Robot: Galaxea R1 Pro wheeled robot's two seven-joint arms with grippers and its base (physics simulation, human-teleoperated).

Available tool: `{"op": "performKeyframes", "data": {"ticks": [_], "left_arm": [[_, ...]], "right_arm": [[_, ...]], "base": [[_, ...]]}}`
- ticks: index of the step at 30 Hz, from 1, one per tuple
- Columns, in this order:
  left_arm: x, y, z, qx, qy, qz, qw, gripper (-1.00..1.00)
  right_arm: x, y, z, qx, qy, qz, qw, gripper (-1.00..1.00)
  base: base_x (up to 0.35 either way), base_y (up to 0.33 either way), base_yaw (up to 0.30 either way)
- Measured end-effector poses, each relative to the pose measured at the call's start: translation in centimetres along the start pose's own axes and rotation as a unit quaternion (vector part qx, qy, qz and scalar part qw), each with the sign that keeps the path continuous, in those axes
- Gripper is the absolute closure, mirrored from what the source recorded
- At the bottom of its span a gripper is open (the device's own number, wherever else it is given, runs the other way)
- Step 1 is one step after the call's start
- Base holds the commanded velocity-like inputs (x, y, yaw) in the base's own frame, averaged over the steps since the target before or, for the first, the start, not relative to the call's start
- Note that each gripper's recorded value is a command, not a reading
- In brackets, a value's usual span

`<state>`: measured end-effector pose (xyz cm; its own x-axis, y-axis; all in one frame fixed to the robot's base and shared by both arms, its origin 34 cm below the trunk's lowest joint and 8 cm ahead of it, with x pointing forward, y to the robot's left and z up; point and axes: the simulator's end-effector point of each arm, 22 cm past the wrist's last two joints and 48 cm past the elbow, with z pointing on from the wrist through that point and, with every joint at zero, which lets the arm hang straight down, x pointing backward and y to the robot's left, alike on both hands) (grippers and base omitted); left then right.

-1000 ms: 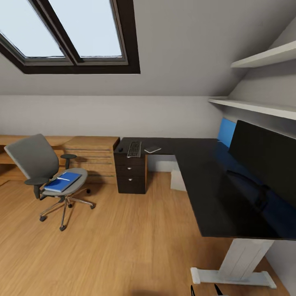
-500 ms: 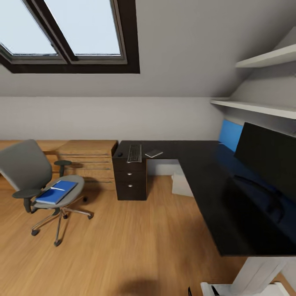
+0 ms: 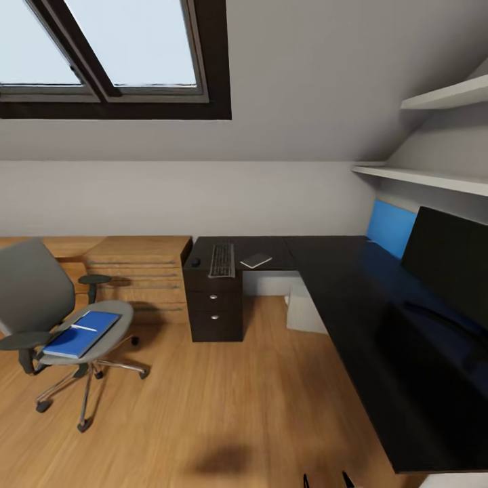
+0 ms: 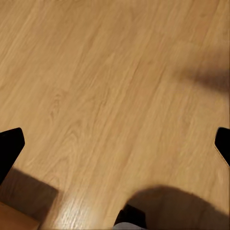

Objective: In the bedroom, organize the workspace by keeping the computer under the desk, ensuring the monitor is on the desk, placing the keyboard on the desk next to the monitor, placing the mouse on the desk next to the keyboard, moving the folder from the swivel chair onto the desk next to the mouse, stacking the notebook on top of the folder with the pen on top of the notebook, and positioning the swivel chair next to the desk.

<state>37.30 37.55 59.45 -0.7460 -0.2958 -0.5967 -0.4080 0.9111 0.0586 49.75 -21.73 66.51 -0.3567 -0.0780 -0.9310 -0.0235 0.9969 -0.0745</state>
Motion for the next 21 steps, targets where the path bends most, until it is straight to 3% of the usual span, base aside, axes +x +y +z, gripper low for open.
{"op": "performKeyframes", "data": {"ticks": [3,8,21], "left_arm": [[0.7,0.1,0.0,-0.001,0.007,0.002,1.0000,-1.00],[0.9,0.1,-0.1,-0.001,0.009,0.002,1.0000,-1.00],[0.9,0.1,-0.1,-0.001,0.009,0.002,1.0000,-1.00]], "right_arm": [[-0.2,1.3,-0.1,-0.005,0.000,0.008,1.0000,-1.00],[-0.2,1.6,-0.1,-0.005,0.000,0.011,0.9999,-1.00],[-0.2,1.7,-0.1,-0.004,0.000,0.011,0.9999,-1.00]], "base": [[0.329,0.002,0.172],[0.329,0.002,0.226],[0.319,0.165,0.018]]}}
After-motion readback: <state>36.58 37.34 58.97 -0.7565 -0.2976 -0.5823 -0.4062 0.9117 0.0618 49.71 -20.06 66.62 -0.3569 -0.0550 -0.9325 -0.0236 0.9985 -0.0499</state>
